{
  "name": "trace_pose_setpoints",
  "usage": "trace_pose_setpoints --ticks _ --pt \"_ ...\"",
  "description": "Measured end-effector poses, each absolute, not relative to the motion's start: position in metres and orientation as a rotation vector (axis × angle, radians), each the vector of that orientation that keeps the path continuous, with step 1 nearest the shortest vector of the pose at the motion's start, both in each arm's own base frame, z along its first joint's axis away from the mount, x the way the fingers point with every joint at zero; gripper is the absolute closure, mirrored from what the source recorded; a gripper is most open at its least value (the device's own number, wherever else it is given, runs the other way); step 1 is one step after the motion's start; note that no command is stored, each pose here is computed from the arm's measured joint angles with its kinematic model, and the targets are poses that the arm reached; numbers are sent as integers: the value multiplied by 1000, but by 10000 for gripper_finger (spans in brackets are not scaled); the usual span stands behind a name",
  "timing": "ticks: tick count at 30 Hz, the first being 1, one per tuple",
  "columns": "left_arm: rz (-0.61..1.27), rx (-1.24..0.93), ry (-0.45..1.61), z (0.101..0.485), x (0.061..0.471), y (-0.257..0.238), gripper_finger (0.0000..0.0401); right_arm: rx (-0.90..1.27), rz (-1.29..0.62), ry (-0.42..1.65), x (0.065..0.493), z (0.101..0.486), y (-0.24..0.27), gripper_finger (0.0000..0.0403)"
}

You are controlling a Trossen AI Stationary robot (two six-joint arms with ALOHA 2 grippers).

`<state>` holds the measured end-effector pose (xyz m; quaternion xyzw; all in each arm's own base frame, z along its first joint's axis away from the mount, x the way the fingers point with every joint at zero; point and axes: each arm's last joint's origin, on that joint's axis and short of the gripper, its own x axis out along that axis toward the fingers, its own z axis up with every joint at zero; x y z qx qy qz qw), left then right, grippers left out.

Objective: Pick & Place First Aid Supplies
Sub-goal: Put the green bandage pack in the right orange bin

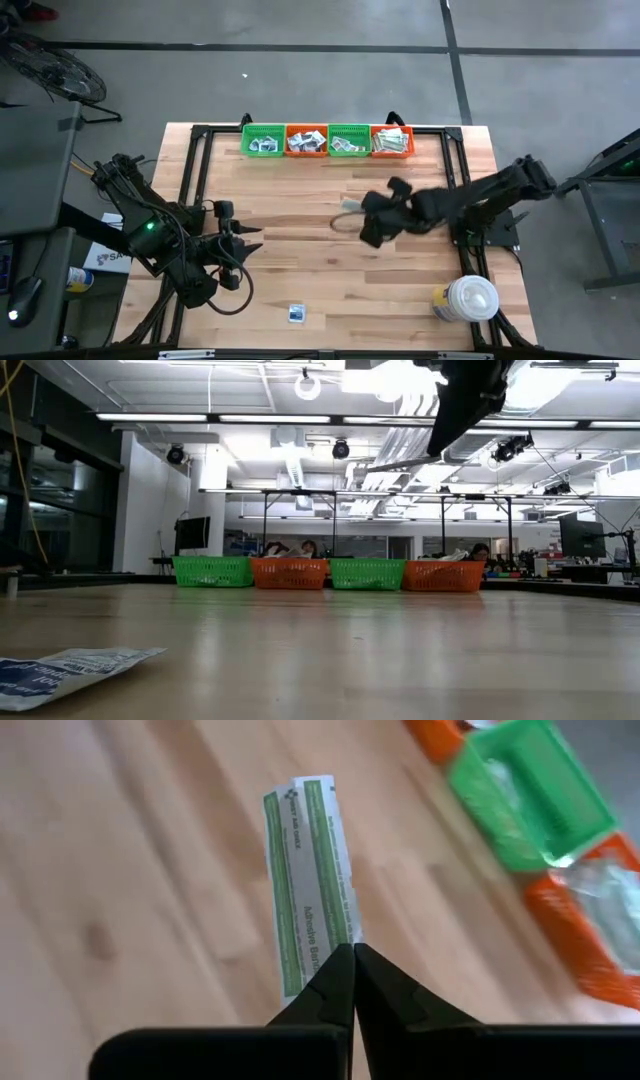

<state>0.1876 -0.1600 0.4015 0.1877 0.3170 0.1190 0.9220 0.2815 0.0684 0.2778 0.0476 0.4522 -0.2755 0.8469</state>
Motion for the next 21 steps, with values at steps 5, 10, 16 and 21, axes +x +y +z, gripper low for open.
trace_pose_setpoints --ticks 5,10,16,21 --pt "240 404 653 401 188 -160 252 91 -624 1050 268 290 27 403" --pt "241 406 652 402 188 -160 252 99 -735 1151 253 295 -20 403" --pt "242 402 650 402 188 -160 252 40 -735 1269 241 295 -77 403" --pt "242 401 650 402 188 -160 252 33 -769 1336 222 296 -125 403"
